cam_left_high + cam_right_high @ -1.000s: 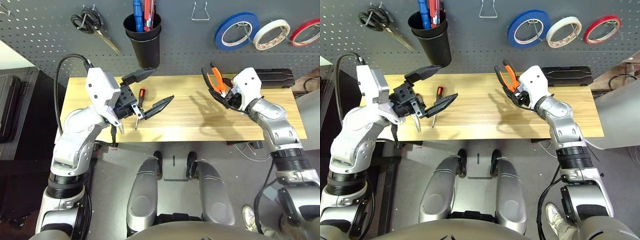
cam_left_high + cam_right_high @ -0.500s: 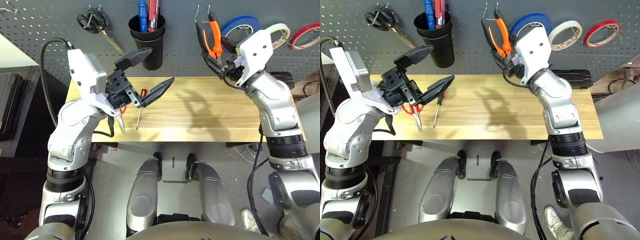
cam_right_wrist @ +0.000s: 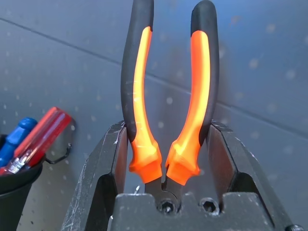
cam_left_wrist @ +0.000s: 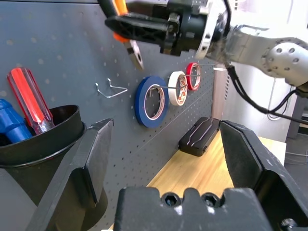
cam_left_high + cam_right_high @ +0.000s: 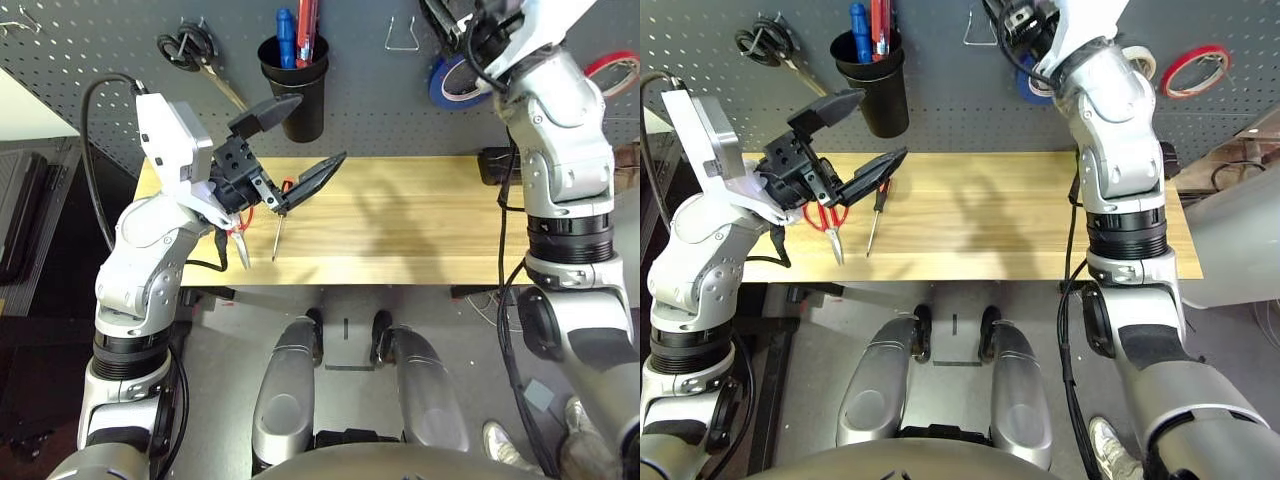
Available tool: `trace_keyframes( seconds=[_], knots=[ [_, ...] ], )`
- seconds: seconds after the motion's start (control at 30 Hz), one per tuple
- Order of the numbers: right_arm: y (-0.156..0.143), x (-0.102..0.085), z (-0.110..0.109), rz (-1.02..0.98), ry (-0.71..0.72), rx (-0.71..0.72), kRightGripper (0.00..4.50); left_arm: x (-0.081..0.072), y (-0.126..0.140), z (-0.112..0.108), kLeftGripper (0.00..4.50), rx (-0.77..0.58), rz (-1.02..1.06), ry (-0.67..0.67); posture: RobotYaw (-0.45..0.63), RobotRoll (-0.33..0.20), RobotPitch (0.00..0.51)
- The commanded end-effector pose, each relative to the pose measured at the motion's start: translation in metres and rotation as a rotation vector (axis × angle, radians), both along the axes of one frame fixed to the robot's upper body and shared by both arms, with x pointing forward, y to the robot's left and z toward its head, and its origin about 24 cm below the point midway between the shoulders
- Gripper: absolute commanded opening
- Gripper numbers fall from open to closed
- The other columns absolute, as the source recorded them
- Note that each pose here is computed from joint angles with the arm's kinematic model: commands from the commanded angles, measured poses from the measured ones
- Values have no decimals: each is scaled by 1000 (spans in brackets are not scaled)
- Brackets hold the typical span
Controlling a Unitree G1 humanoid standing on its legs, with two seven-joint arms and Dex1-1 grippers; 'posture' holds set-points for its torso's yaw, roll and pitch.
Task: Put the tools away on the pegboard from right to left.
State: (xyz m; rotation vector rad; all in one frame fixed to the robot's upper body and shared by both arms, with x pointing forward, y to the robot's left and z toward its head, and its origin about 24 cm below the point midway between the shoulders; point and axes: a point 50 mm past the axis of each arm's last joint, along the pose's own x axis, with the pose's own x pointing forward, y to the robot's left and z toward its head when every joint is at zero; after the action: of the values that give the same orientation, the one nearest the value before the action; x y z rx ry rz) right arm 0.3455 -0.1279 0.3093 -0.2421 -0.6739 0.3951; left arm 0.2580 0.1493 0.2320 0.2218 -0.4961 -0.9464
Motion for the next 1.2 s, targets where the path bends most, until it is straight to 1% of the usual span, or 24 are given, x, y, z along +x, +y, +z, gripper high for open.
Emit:
trace_keyframes(
  seconds=[0.03, 0.3, 0.43, 0.63, 0.97, 1.1, 1.2],
  knots=[
    [-1, 1, 12, 0, -74, 47, 2595, -3, -1, -1, 4500, 14, -8, 0, 183, 0, 256],
    [12, 14, 12, 36, -123, 70, 2595, -4, 0, -2, 4500, 23, 4, 1, 202, 0, 260],
    [16, 18, 10, 43, -125, 79, 2595, -5, 0, -2, 4500, 24, 8, 2, 207, 0, 263],
    [22, 27, -3, 39, -94, 68, 2595, -4, 0, -3, 4500, 26, 13, 2, 212, 0, 268],
    [28, 35, -30, 24, 23, 69, 2595, -4, 0, -3, 4500, 35, 16, 6, 211, 0, 272],
    [28, 36, -36, 31, 52, 89, 2595, -3, -1, -4, 4500, 37, 17, 5, 213, 0, 269],
    [30, 35, -37, 47, 55, 109, 2595, -3, -1, -4, 4500, 38, 18, 4, 213, 0, 269]
  ],
)
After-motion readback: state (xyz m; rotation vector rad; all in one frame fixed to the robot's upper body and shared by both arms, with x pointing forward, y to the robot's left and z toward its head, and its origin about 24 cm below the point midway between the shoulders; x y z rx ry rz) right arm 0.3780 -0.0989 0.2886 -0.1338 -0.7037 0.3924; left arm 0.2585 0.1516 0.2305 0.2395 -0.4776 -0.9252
